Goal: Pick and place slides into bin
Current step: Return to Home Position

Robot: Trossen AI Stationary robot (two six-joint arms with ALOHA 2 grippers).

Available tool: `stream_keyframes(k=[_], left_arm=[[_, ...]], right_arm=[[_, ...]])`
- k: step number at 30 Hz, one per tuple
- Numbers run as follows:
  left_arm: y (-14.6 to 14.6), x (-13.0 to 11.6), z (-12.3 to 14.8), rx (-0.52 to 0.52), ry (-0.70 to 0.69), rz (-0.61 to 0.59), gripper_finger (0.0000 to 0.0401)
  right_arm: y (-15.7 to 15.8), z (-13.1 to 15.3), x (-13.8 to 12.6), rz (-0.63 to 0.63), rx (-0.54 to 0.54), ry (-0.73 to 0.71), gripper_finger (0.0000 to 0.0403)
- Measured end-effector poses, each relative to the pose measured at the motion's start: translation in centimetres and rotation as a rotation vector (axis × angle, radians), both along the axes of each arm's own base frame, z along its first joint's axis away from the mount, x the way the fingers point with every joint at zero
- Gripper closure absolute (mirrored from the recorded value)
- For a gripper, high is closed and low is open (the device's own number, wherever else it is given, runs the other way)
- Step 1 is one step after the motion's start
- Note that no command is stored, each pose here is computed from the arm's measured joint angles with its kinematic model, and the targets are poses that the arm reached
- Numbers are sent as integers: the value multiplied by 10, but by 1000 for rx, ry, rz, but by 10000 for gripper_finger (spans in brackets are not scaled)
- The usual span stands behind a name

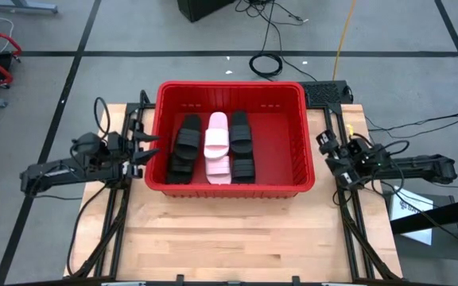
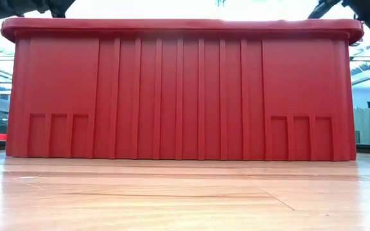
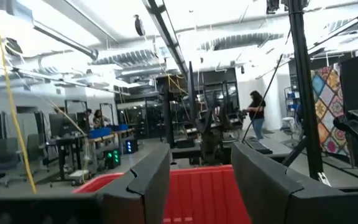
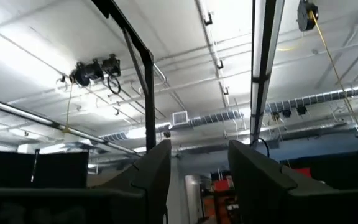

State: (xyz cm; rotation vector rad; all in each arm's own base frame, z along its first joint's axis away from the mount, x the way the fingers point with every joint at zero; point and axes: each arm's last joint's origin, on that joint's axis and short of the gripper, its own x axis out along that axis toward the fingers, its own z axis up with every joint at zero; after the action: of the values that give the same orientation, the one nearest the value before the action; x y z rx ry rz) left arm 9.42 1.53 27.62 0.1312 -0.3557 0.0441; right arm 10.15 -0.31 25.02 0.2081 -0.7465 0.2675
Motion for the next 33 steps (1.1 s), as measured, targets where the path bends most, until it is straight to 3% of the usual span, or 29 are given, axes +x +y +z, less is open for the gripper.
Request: stream_keyframes(k=[6, 13, 19, 33], left_arm=[[-2, -8, -6, -12, -35, -3, 222], [-5, -16, -14, -20, 26, -45, 222], [-8, -28, -17, -7, 26, -57, 222], [-8, -29, -15, -11, 40, -79, 222]], right_arm=[[1, -7, -6, 26, 17, -51, 250], [1, -5, -10, 47, 16, -90, 250], [4, -1, -19, 105, -45, -147, 250], [7, 0, -38, 134, -82, -173, 250]])
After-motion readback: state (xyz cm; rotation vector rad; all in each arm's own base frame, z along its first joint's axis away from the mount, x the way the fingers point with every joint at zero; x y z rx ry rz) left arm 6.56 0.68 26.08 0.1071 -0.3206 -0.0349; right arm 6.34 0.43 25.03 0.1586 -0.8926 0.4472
